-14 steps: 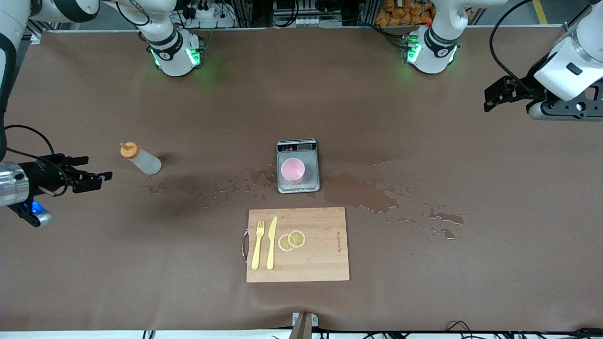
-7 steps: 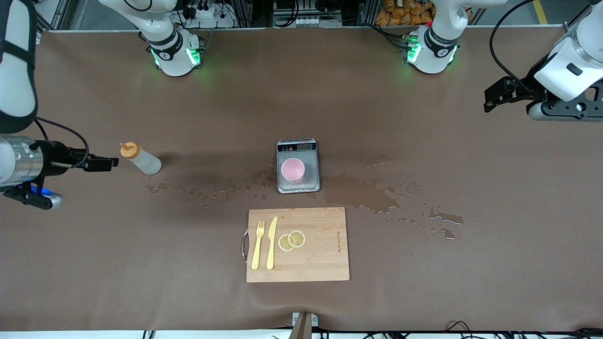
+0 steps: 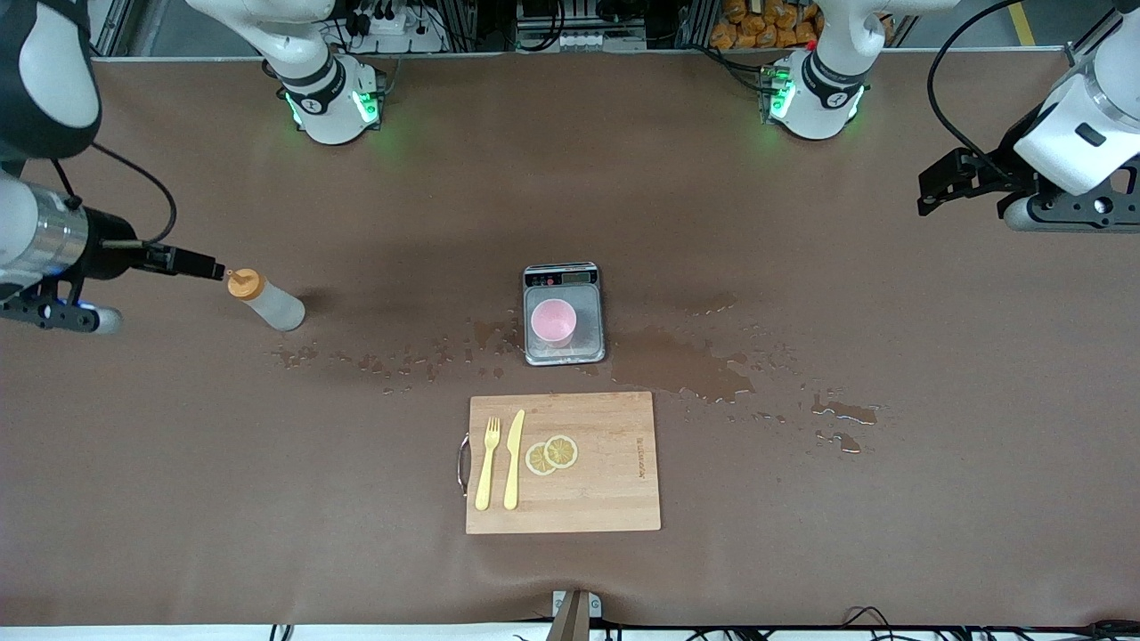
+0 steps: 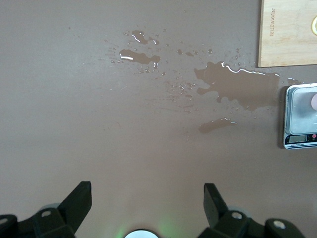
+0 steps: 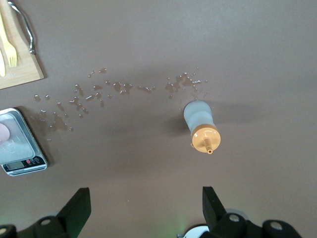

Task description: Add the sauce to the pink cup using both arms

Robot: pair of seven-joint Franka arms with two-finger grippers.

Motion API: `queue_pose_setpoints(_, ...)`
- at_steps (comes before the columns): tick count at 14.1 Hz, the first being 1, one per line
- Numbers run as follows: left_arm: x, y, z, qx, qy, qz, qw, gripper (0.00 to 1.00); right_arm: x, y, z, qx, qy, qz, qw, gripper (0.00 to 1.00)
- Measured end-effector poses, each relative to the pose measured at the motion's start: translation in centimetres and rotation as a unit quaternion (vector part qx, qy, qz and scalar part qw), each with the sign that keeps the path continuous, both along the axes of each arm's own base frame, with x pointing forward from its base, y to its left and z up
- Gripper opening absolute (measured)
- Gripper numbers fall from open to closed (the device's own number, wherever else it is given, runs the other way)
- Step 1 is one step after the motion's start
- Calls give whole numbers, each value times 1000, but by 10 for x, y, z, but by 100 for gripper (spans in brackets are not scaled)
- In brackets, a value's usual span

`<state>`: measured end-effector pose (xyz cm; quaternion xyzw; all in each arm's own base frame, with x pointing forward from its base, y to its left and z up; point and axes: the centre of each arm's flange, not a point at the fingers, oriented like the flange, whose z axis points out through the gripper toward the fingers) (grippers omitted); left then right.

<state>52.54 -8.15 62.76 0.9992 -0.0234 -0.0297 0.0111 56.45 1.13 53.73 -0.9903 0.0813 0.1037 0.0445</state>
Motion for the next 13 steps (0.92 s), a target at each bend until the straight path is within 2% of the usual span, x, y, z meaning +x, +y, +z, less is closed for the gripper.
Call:
queue_pose_setpoints(4, 0, 0, 0, 0, 0, 0, 1000, 100, -17, 26, 23, -33, -44, 36, 998, 99)
queue_pose_setpoints(9, 0, 0, 0, 0, 0, 0, 1000, 100, -12, 28, 38, -40, -91, 54, 994, 100)
queue_pose_setpoints(13, 0, -1, 0, 0, 0, -1, 1000, 100, -10, 27, 42, -40, -103, 63, 992, 100)
